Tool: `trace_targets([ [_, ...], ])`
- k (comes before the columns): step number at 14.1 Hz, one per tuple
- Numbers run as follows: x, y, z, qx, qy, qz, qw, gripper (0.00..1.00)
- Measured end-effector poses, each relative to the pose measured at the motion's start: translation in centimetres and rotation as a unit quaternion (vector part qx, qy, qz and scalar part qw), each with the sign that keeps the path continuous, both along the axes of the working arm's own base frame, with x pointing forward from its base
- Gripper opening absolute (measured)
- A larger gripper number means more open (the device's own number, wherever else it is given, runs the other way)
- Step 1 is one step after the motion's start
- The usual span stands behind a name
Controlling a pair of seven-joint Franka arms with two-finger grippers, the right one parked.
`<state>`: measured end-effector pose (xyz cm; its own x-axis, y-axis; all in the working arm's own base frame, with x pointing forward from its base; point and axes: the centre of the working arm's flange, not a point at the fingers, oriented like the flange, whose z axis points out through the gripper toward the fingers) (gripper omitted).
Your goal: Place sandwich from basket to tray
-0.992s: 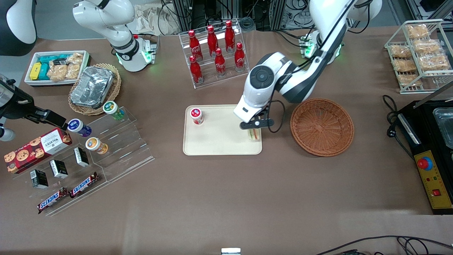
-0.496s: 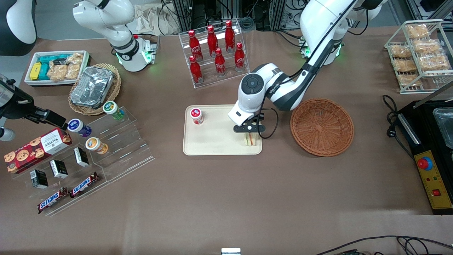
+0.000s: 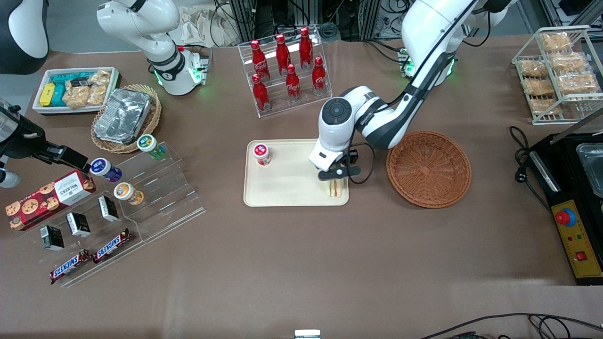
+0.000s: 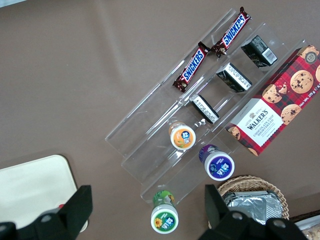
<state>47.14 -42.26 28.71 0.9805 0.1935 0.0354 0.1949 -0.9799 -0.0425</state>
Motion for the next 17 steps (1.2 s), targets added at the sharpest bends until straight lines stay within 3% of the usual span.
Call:
trace_targets([
  [2,1.0,1.9,4.3,0.024,-0.013,0.028,0.9992,0.98],
  [5,1.8,5.9,11.6,0.053,-0.037,0.072,0.9953,1.0],
  [8,3.6,10.2,15.5,0.055,-0.062,0.116,0.9898,1.0],
  [11,5.9,15.0,17.2,0.055,-0.071,0.151,0.9845,1.0],
  [17,7.5,25.7,21.9,0.04,-0.025,0.09,0.9948,1.0],
])
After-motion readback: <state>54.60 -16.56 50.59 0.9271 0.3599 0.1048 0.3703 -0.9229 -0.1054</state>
